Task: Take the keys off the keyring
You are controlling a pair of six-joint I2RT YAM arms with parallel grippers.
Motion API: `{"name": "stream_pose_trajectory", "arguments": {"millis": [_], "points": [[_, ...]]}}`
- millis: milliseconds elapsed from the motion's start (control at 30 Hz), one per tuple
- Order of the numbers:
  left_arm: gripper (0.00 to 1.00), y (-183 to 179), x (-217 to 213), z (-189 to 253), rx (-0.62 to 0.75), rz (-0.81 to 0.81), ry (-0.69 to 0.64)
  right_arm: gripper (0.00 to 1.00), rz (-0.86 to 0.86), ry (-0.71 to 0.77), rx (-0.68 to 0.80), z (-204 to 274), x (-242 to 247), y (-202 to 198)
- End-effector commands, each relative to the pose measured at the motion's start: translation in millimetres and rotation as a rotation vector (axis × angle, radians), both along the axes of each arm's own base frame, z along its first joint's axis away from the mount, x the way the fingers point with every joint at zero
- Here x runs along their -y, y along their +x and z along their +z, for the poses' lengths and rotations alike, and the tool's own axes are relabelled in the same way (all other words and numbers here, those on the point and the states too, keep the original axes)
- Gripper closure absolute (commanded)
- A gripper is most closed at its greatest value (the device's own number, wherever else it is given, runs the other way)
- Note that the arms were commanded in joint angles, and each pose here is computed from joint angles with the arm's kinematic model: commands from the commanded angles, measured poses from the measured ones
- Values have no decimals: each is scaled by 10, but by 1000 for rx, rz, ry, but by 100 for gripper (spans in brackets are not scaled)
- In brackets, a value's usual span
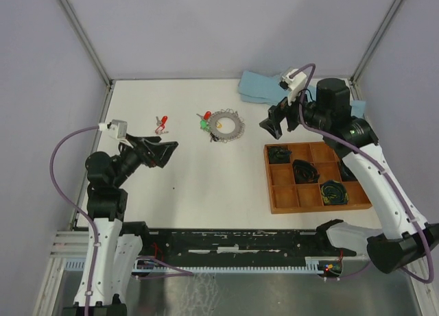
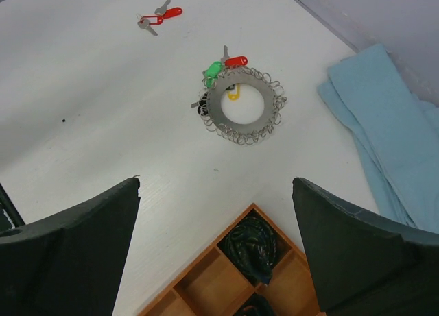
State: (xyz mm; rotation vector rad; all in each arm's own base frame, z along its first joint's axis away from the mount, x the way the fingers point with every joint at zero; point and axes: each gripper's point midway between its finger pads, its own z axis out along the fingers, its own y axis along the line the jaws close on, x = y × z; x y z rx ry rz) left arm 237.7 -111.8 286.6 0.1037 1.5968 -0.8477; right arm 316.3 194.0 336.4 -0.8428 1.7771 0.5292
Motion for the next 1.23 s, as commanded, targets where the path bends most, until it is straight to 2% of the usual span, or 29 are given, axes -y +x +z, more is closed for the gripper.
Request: {"name": "stream_pose_trajectory", "arguments": {"millis": [0,200,333,1000,1200], "points": [[0,-63,104,698,92,-70,-32,0,-51,66,73,288,130,-214],[1,-176,110,1179,185,-68,-19,0,-87,170,54,584,190,-429],[1,-323,200,1332,234,-137,-41,0,-138,245,21,705,222,-485],[1,-311,210,1188,220,-146,-40,0,-165,218,61,694,302,-485],[1,-303,208,1163,219,-144,-39,0,-126,201,55,608,255,-498]]}}
